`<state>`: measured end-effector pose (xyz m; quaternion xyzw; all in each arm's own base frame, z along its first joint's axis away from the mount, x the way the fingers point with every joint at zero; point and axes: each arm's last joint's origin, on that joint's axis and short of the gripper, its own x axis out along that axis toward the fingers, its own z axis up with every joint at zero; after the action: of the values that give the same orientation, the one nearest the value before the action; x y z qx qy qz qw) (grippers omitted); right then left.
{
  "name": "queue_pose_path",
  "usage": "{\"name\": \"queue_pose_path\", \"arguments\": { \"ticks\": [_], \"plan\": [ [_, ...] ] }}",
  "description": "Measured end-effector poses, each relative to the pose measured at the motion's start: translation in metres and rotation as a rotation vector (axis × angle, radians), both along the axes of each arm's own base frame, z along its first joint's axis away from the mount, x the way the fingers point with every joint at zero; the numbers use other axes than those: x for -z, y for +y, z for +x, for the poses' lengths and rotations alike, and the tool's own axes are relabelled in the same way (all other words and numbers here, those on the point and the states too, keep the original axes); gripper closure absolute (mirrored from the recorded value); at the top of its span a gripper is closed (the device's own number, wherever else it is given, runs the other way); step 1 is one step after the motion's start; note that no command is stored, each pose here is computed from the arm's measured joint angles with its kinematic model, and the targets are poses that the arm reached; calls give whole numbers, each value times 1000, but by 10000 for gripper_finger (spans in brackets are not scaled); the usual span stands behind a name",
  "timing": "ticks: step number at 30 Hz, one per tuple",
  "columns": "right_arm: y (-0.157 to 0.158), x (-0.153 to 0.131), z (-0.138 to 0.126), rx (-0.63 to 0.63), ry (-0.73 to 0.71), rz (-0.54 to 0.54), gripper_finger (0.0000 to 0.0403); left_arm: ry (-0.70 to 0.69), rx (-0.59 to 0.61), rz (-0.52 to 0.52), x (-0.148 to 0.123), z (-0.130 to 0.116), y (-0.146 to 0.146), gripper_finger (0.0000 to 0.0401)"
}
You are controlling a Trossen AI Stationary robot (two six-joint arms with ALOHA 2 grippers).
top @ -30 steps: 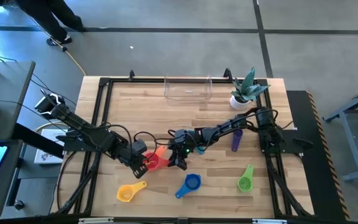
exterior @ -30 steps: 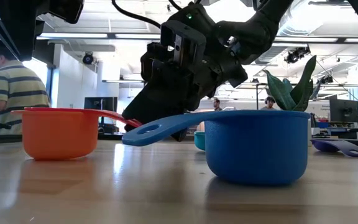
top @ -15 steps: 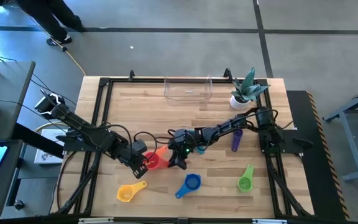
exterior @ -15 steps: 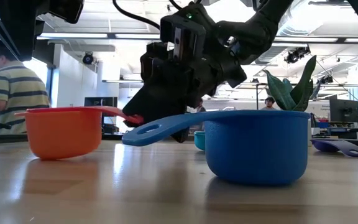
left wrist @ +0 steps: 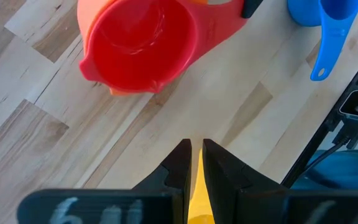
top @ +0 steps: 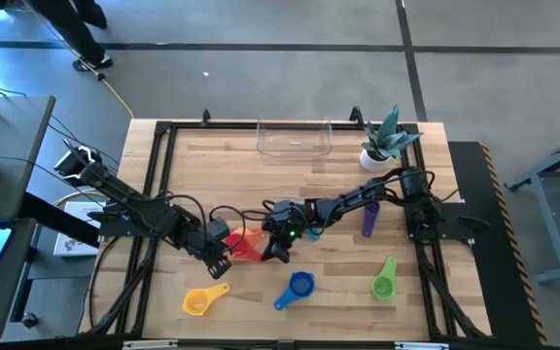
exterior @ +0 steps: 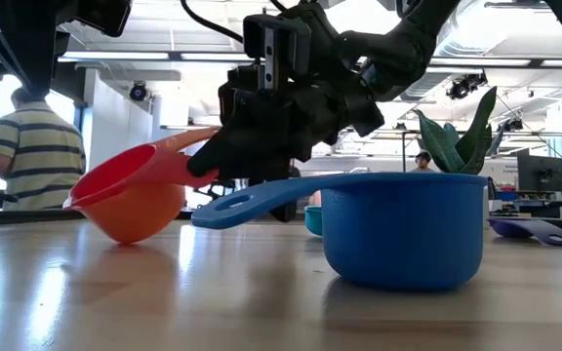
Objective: Nest measuring cups in basket
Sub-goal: Stack the red measuring cup on top of the orange measuring cup
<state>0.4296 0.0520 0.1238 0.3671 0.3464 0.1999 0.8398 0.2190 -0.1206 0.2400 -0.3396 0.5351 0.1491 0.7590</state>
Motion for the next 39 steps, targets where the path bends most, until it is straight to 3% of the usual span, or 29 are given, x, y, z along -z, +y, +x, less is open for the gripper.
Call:
{"name": "queue_pose_path", "arguments": {
  "ticks": [19,32,39],
  "plan": [
    [-19,-12,6,30,-7,198,401,0,0,0,0,0,0,371],
    [-61,-24,3,-188,24,423,402,3,-4,-8,0,0,0,371],
    [-88,-49,15,-232,-76,408,402,7,-41,-25,0,0,0,371]
  ]
}}
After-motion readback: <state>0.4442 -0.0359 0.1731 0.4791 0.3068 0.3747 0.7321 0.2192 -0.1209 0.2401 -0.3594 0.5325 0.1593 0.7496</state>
